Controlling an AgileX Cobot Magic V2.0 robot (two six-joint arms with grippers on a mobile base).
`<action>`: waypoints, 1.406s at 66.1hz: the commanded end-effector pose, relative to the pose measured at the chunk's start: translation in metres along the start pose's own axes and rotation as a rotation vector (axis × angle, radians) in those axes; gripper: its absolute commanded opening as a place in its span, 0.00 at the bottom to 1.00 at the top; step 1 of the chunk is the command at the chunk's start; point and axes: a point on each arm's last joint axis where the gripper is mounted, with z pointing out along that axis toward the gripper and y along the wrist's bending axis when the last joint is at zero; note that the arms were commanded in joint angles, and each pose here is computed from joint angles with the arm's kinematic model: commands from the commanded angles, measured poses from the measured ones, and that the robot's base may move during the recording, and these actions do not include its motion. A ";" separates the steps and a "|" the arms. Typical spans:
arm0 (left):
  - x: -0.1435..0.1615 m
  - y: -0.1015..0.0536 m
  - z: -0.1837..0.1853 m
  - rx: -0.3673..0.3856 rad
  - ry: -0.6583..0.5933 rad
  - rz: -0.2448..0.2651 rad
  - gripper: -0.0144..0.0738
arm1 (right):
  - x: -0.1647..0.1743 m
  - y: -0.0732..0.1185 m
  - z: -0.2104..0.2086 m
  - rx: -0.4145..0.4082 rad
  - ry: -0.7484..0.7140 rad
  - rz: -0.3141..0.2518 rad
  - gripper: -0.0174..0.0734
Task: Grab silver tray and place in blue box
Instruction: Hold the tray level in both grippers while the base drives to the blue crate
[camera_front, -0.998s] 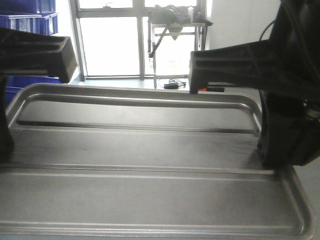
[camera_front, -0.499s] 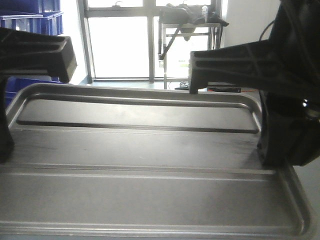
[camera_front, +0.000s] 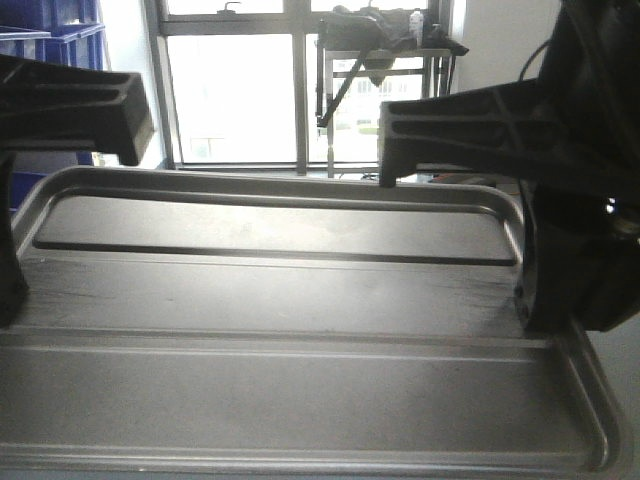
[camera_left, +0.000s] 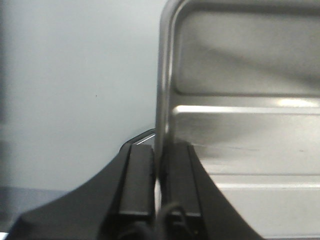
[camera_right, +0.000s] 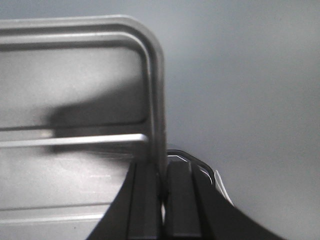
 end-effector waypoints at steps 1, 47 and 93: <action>-0.005 -0.005 -0.014 0.091 -0.052 -0.015 0.15 | -0.008 0.005 -0.013 -0.085 -0.061 -0.002 0.26; -0.005 -0.005 -0.014 0.090 -0.054 -0.014 0.15 | -0.008 0.005 -0.013 -0.085 -0.062 -0.002 0.26; -0.005 -0.005 -0.014 0.090 -0.054 -0.014 0.15 | -0.008 0.005 -0.013 -0.085 -0.063 -0.003 0.26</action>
